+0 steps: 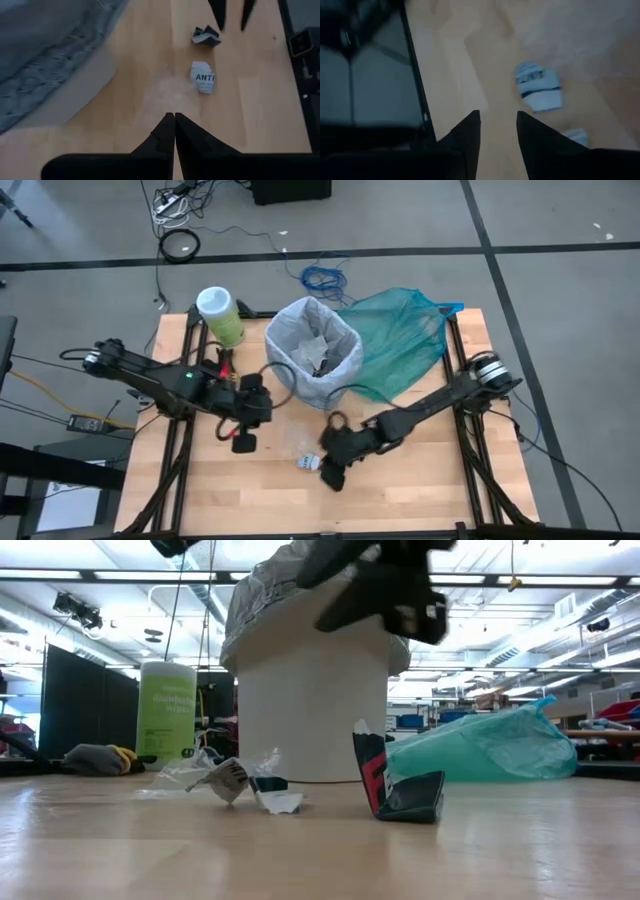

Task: Place trash/remove bag and relplace
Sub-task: Put the dark blue paper into the trash bin

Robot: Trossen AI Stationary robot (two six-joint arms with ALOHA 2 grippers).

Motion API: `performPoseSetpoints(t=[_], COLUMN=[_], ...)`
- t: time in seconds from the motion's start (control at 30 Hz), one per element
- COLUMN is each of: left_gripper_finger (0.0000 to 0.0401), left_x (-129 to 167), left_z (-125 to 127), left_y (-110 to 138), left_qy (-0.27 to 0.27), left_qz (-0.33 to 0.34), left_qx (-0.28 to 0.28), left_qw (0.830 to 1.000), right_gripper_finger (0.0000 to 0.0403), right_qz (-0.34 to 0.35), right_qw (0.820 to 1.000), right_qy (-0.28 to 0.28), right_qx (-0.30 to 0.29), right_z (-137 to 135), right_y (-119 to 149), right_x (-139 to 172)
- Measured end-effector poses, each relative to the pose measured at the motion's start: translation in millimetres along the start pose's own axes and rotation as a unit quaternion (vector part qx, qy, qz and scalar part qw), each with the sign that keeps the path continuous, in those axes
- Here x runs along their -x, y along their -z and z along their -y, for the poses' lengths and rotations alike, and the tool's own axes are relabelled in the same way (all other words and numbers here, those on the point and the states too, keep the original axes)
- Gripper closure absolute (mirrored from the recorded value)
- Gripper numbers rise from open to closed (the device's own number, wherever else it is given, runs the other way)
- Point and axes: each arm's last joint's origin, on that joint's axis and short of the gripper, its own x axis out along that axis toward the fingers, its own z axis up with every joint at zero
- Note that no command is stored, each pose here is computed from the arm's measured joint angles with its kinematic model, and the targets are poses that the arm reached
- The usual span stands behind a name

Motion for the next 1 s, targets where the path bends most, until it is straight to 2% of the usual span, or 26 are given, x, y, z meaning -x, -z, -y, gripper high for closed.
performPoseSetpoints(t=[0.1,0.2,0.33,0.53,0.63,1.0], left_gripper_finger=[0.0380,0.0380,0.0380,0.0380,0.0380,0.0380], left_x=[9,14,18,14,9,-6], left_z=[-3,-5,-5,-4,-4,-4], left_y=[4,6,7,9,13,25], left_qy=[-0.003,-0.012,-0.011,-0.015,-0.022,-0.033], left_qz=[0.003,0.009,0.017,0.012,0.000,-0.027], left_qx=[0.014,0.022,0.023,0.024,0.036,0.042], left_qw=[1.000,1.000,1.000,1.000,0.999,0.998], right_gripper_finger=[0.0290,0.0292,0.0293,0.0277,0.0254,0.0161], right_qz=[-0.049,-0.068,-0.094,-0.117,-0.137,-0.193], right_qw=[0.995,0.975,0.924,0.849,0.832,0.818], right_qy=[0.023,0.046,0.059,0.013,-0.002,0.012], right_qx=[0.085,0.209,0.366,0.515,0.537,0.541], right_z=[-18,-35,-40,-41,-38,-21], right_y=[-13,-23,-29,-31,-25,-11], right_x=[0,12,28,31,14,-31])
